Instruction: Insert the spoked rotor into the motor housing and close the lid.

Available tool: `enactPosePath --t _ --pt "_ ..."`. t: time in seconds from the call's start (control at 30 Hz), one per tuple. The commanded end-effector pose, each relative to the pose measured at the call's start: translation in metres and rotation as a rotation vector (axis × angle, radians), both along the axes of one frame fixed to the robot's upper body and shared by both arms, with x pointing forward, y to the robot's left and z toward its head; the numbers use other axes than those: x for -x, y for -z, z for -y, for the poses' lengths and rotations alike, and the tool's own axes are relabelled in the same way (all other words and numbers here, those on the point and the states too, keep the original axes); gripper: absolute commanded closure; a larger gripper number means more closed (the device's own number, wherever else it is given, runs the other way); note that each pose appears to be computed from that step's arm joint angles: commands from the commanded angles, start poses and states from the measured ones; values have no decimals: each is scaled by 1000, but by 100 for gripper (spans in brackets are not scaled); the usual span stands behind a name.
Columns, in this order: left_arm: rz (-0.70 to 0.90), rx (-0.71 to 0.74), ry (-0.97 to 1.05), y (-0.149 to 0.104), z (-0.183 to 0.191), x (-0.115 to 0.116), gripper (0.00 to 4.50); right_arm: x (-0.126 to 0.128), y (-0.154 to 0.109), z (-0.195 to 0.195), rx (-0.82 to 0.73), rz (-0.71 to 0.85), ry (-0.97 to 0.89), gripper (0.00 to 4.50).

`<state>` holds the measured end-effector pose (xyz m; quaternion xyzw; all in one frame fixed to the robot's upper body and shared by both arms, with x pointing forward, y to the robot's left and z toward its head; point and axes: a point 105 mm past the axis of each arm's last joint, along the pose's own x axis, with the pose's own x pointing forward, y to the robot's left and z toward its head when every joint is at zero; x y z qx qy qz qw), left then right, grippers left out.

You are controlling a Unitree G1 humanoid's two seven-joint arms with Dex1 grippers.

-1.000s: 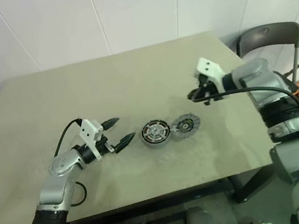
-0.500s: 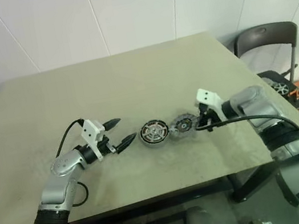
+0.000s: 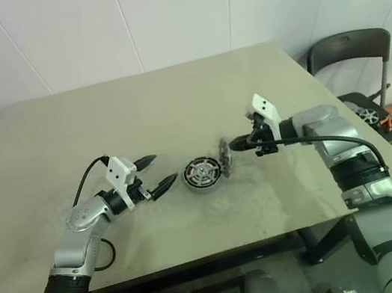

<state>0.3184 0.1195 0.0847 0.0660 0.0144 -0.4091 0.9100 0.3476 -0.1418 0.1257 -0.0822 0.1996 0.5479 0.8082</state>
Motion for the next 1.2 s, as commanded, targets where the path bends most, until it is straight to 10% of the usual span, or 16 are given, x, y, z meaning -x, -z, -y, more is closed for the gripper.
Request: enactPosePath --t 0.03,0.53,1.0,1.2 --pt "37 -11 1 -7 -2 -2 0 5 -5 -21 -29 26 -42 445" --pt "35 -30 -5 -4 -3 -3 0 -8 37 -87 -21 -24 32 445" --pt "39 -31 -9 -5 0 -6 0 1 48 -80 -156 -169 57 8" --pt "42 -41 -17 -5 -2 -7 0 3 68 -83 -43 -156 63 3"
